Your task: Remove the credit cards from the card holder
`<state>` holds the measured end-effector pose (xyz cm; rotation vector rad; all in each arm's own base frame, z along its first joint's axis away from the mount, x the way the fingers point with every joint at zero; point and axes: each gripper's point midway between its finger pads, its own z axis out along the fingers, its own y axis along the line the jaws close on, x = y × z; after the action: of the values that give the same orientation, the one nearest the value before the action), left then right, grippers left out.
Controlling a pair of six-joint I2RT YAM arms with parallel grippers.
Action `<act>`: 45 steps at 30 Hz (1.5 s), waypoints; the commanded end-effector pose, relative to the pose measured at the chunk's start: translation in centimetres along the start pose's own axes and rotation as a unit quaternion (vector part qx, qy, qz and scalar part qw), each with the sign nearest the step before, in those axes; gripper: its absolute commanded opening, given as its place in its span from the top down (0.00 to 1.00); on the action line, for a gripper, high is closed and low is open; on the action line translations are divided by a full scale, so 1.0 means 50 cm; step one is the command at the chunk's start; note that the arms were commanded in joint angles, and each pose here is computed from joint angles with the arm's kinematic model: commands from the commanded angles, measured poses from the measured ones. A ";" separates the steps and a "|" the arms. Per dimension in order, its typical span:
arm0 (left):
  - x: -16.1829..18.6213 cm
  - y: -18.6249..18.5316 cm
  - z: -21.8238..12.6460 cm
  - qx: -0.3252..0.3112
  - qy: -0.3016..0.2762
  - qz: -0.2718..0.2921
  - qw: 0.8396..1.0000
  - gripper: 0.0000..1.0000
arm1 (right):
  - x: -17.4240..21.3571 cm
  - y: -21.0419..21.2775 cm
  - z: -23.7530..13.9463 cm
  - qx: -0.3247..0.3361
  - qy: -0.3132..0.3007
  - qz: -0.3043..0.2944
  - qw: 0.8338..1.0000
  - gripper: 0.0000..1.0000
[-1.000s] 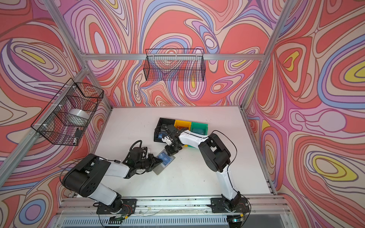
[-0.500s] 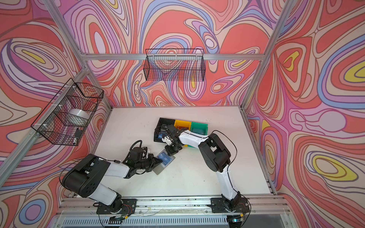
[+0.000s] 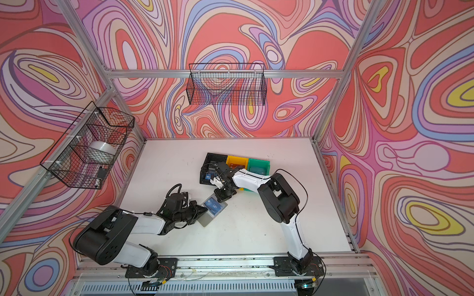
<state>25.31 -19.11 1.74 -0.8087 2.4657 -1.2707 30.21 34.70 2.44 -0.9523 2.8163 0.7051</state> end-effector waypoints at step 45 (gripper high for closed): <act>-0.018 -0.071 0.006 0.046 0.038 0.043 0.997 0.86 | 0.072 0.042 -0.030 -0.012 0.030 0.021 0.999 0.90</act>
<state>27.76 -20.04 3.33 -0.7123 2.4282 -1.3798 26.57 33.11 2.69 -0.9360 2.9197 0.7016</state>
